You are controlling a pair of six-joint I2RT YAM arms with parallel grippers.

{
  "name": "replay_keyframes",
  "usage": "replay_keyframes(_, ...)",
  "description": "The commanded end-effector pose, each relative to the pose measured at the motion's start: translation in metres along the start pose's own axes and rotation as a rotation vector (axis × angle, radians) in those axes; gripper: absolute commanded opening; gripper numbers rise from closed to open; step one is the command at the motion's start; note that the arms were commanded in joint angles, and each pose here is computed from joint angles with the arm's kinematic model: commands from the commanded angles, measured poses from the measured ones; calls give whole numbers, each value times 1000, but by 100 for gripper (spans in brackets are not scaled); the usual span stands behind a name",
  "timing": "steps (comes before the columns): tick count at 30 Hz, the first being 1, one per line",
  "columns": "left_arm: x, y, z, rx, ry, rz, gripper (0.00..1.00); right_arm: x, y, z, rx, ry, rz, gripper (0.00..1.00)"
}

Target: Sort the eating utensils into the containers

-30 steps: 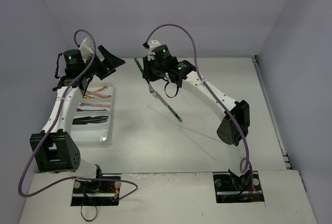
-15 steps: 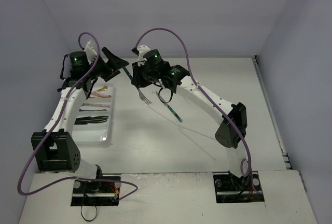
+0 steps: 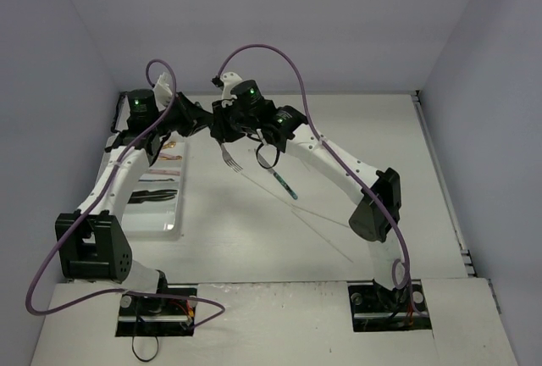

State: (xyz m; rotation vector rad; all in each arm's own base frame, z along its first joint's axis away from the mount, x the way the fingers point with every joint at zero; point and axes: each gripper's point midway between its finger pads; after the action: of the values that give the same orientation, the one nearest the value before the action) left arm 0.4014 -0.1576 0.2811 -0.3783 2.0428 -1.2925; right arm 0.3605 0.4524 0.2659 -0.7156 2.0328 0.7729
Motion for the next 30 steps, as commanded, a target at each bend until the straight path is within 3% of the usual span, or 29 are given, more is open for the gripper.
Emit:
replay_keyframes(1,-2,-27,-14,65,-6,85,0,-49,20,-16,-52,-150,-20,8)
replay_keyframes(2,-1,-25,-16,61,0,96,0,-50,20,-18,-52,-152,-19,17)
replay_keyframes(3,-1,-25,-18,67,12,114,0,-50,20,-19,-51,-153,-18,31)
replay_keyframes(4,1,-26,-22,87,33,144,0,-50,20,-20,-50,-153,-18,51)
replay_keyframes(5,-7,-23,-29,101,28,206,0,-52,19,-24,-42,-160,-17,63)
replay_keyframes(7,-16,-20,-45,89,53,314,0,-52,15,-32,-22,-164,-15,81)
replay_keyframes(8,-17,-18,-48,90,78,353,0,-50,11,-35,-5,-163,-14,85)
replay_keyframes(11,-27,-10,-69,36,153,579,0,-40,-4,-40,42,-147,-3,88)
replay_keyframes(14,-44,-2,-91,5,217,893,0,-31,-20,-48,82,-133,13,89)
replay_keyframes(19,-51,32,-111,-59,432,1202,0,-12,-45,-53,144,-98,38,89)
replay_keyframes(27,-46,105,-121,-65,791,1530,0,7,-75,-59,214,-65,70,88)
replay_keyframes(30,-39,125,-121,-38,886,1576,0,9,-83,-60,223,-59,78,88)
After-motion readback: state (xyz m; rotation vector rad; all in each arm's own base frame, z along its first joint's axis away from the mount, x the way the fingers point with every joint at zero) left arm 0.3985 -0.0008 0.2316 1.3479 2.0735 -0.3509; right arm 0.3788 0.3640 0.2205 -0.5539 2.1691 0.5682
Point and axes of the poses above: each gripper's point midway between its finger pads, its own z axis out along the fingers, its own y axis along the line the jaws close on, x = y × z, and after that the axes turned 4 degrees about -z, right-handed
